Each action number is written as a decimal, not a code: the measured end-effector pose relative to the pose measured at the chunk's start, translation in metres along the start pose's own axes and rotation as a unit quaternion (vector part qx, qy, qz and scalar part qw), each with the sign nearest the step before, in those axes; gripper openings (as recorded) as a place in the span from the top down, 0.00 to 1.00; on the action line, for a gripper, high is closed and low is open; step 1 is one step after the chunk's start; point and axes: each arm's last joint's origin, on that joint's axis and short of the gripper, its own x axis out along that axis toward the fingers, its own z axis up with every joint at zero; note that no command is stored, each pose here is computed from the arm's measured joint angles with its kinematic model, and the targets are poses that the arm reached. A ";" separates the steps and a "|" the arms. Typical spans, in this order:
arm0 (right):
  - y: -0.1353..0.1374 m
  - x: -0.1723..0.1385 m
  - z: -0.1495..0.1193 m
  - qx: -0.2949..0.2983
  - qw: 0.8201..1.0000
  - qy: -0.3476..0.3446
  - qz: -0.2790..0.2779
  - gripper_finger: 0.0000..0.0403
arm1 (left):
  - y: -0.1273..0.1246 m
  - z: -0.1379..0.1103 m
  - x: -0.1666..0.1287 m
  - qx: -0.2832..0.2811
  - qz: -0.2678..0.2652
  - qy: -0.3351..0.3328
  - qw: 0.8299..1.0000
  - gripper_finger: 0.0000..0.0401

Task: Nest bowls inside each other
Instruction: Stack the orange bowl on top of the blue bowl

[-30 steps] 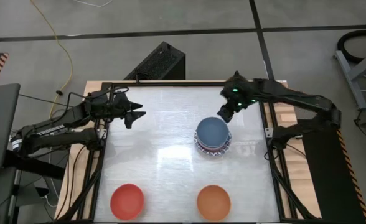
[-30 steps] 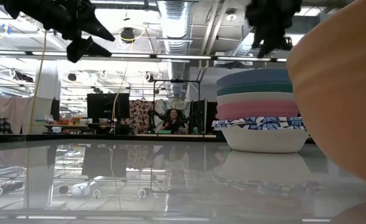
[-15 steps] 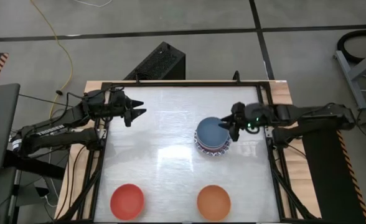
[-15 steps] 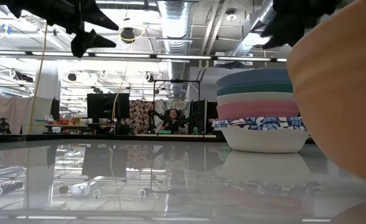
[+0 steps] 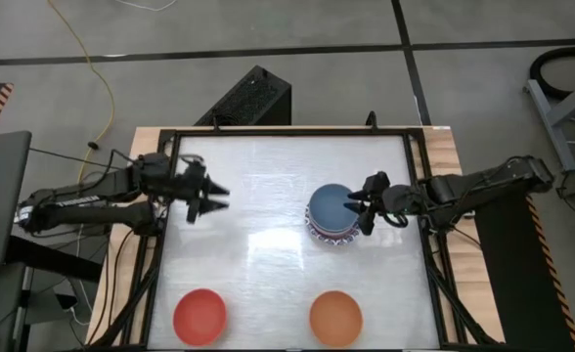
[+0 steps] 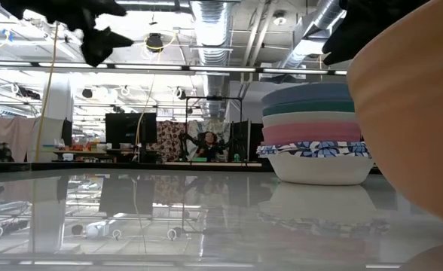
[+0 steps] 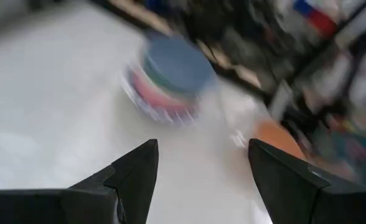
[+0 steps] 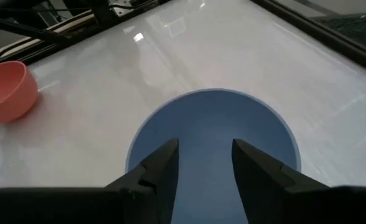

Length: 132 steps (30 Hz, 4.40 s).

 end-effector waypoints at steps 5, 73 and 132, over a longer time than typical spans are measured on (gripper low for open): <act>0.001 0.000 -0.001 0.021 1.000 0.002 0.001 0.58 | -0.018 -0.017 -0.001 -0.038 -0.030 0.118 0.992 0.41; -0.011 -0.003 0.016 0.115 0.992 -0.056 -0.006 0.58 | -0.067 -0.106 0.034 -0.056 0.233 0.373 0.896 1.00; 0.019 0.066 0.143 -0.107 0.932 -0.243 -0.248 0.58 | 0.015 0.104 0.127 0.246 0.571 -0.217 0.753 1.00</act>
